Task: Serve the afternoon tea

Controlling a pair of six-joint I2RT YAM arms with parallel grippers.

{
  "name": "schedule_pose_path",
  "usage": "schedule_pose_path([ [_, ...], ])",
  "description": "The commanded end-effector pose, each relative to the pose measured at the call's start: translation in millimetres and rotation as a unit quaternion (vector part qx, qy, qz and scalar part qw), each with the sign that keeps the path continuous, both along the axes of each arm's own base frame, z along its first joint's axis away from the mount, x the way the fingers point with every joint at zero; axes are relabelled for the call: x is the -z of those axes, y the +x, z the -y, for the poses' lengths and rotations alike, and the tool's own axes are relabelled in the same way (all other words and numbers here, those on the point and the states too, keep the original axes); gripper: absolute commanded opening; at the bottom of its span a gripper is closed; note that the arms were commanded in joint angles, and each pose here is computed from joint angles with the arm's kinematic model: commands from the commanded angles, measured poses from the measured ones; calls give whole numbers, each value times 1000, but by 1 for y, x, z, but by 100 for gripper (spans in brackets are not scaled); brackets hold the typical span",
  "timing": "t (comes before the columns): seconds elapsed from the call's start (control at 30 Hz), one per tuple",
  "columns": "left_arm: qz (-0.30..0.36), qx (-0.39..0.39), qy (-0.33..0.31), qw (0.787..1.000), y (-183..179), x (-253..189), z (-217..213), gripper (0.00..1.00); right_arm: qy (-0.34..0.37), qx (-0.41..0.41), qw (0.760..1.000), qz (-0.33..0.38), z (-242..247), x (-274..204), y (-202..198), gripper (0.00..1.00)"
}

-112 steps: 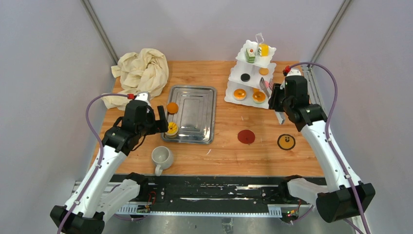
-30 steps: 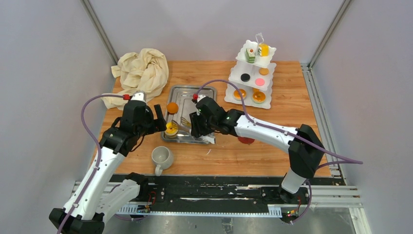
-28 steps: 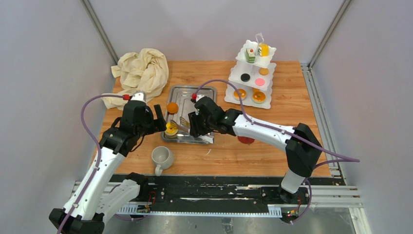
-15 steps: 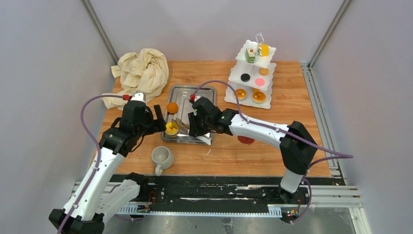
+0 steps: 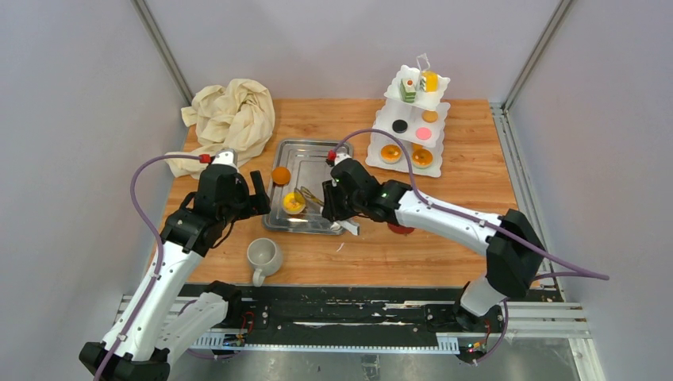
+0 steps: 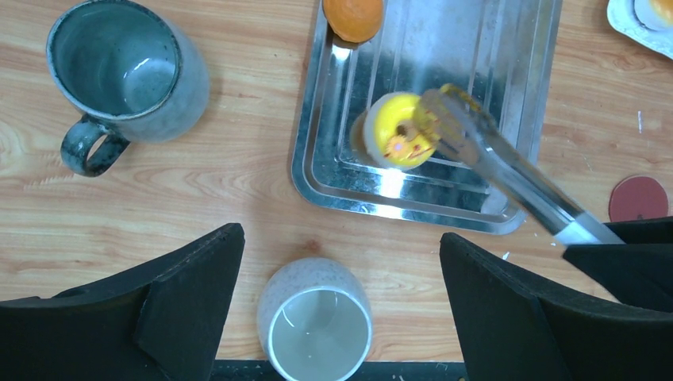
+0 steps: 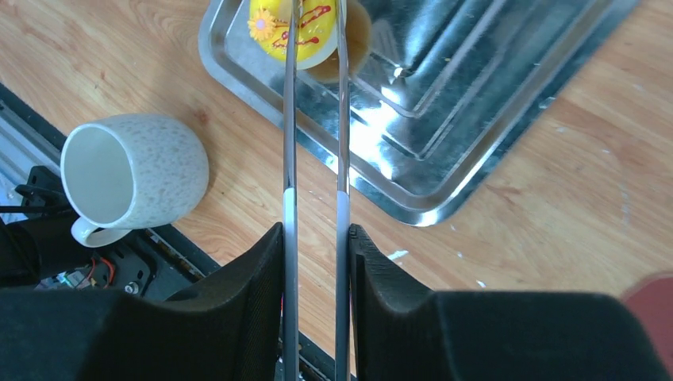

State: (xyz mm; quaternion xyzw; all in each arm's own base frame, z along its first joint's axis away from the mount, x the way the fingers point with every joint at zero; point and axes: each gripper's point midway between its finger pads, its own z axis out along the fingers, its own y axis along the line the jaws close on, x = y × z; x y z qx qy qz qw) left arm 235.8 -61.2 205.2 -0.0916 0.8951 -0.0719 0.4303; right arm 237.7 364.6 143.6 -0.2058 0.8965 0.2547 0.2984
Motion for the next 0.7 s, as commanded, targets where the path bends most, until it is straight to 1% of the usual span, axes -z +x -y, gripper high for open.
schedule_pose_path([
  [0.0,16,-1,-4,1000,4,-7,-1,98,-8,53,997,49,31,-17,17,1],
  [0.27,18,1,-6,1000,4,-9,0,98,2,98,993,69,65,-33,34,1],
  [0.67,20,1,-7,1000,4,-9,0,98,43,117,983,135,86,-104,63,1],
])
